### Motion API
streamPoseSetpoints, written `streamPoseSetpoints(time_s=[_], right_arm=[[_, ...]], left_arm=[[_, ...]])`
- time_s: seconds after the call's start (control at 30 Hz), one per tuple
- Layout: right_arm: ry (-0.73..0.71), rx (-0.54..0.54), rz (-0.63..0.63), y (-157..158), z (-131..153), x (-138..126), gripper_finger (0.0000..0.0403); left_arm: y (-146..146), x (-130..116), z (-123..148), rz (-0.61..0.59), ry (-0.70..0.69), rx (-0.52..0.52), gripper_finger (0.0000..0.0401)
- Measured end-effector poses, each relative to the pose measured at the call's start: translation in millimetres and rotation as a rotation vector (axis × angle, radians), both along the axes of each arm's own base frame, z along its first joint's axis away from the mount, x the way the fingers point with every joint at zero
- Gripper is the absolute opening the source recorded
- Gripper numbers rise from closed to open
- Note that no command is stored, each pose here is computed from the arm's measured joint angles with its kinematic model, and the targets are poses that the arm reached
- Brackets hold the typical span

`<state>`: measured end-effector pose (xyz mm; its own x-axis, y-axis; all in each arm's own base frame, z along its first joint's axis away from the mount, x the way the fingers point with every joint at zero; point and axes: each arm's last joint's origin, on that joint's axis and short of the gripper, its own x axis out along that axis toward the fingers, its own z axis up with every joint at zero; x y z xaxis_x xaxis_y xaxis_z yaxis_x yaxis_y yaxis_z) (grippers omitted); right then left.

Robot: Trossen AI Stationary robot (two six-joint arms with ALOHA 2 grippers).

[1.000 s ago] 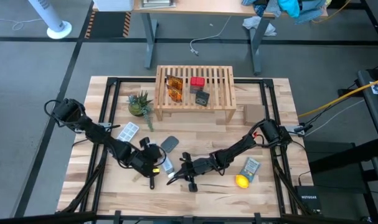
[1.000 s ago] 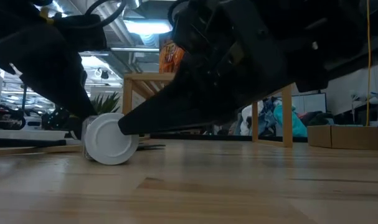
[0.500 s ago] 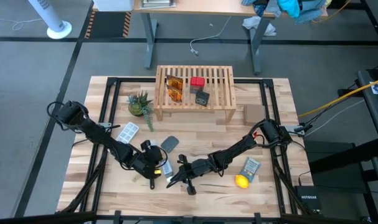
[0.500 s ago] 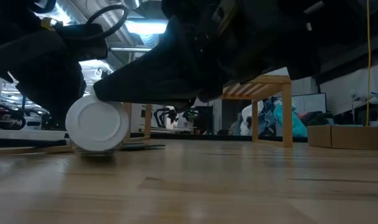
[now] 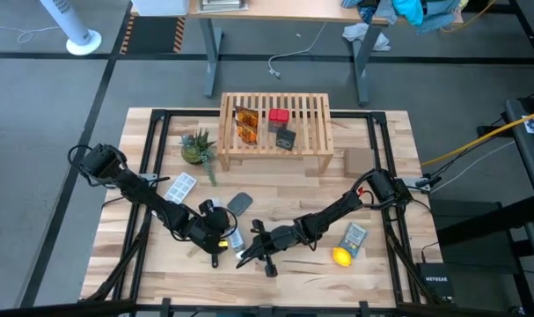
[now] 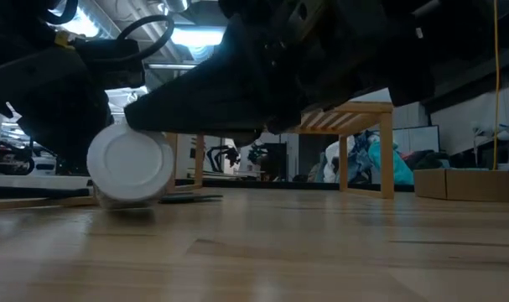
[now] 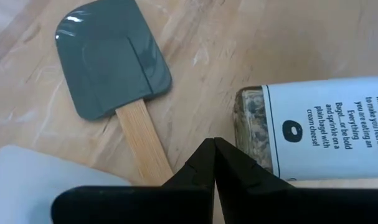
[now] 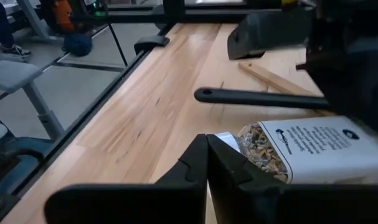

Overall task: Shelf spices
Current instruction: Put the white seasoning bottle on the shelf

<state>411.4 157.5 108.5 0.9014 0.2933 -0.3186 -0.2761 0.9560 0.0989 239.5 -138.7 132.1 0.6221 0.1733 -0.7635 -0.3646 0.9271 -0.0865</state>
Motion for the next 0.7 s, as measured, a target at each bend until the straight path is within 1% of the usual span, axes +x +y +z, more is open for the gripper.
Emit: streamPoseSetpoints(time_s=[0.2, 0.27, 0.37, 0.63, 0.7], right_arm=[[-0.02, -0.023, -0.004, -0.1, 1.5, 0.6, 0.0008], [-0.042, -0.018, -0.008, 0.0, 3.5, 1.3, 0.0008], [-0.089, -0.047, -0.012, -0.1, 7.8, 2.3, 0.0008], [-0.141, -0.077, -0.04, -1.5, 12.2, 4.0, 0.0008], [-0.144, -0.11, -0.091, -5.7, 11.7, 5.1, 0.0008]], left_arm=[[-0.1, -0.1, -0.2, 0.005, 0.002, -0.009, 0.0], [-0.3, -0.2, -0.3, 0.004, 0.005, -0.019, 0.0], [-0.7, -0.4, -0.7, 0.003, 0.011, -0.03, 0.0], [-1.0, -0.7, -1.2, 0.007, 0.017, -0.05, 0.0], [-4.2, 2.0, 1.0, -0.012, 0.0, -0.096, 0.0]])
